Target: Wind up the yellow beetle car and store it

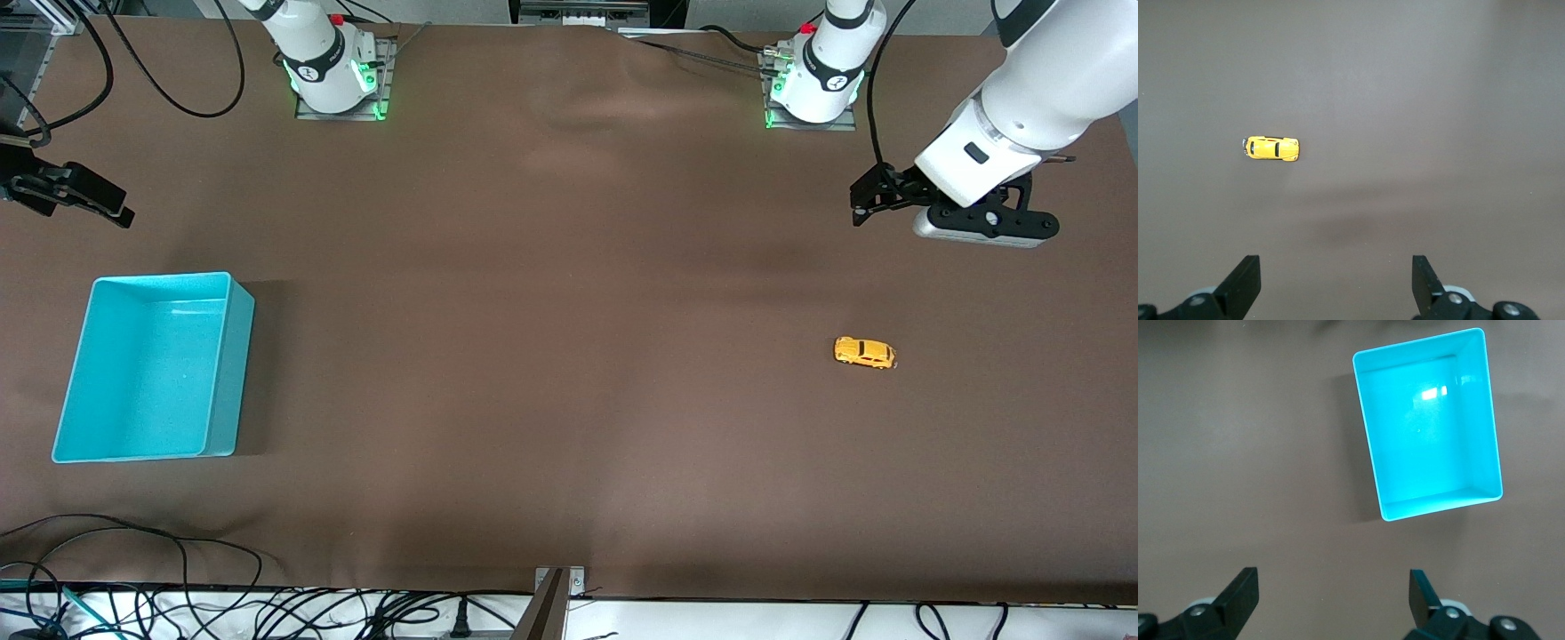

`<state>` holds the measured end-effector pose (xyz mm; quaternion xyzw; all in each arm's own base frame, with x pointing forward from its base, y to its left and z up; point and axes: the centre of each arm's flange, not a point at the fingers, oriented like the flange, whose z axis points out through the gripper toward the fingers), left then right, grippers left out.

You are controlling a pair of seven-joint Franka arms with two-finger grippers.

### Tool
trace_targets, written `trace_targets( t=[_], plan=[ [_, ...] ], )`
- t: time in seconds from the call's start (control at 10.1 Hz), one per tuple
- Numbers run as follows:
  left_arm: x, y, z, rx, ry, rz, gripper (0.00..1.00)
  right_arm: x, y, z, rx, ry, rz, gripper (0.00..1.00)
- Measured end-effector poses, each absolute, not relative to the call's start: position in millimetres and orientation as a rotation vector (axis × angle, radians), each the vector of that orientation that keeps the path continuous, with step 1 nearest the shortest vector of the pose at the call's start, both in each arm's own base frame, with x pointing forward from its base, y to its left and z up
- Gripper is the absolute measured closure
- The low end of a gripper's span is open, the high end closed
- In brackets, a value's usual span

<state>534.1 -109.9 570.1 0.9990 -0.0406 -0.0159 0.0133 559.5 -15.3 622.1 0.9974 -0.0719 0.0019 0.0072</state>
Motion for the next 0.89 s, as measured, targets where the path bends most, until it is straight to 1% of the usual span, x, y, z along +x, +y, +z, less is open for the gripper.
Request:
trace_targets(
  t=[0.89],
  plan=[
    [538.8,-104.3,560.3,3.113,-0.109,-0.077,0.00,555.8,-15.7,620.4,3.118,-0.226,-0.040,0.00]
  ],
)
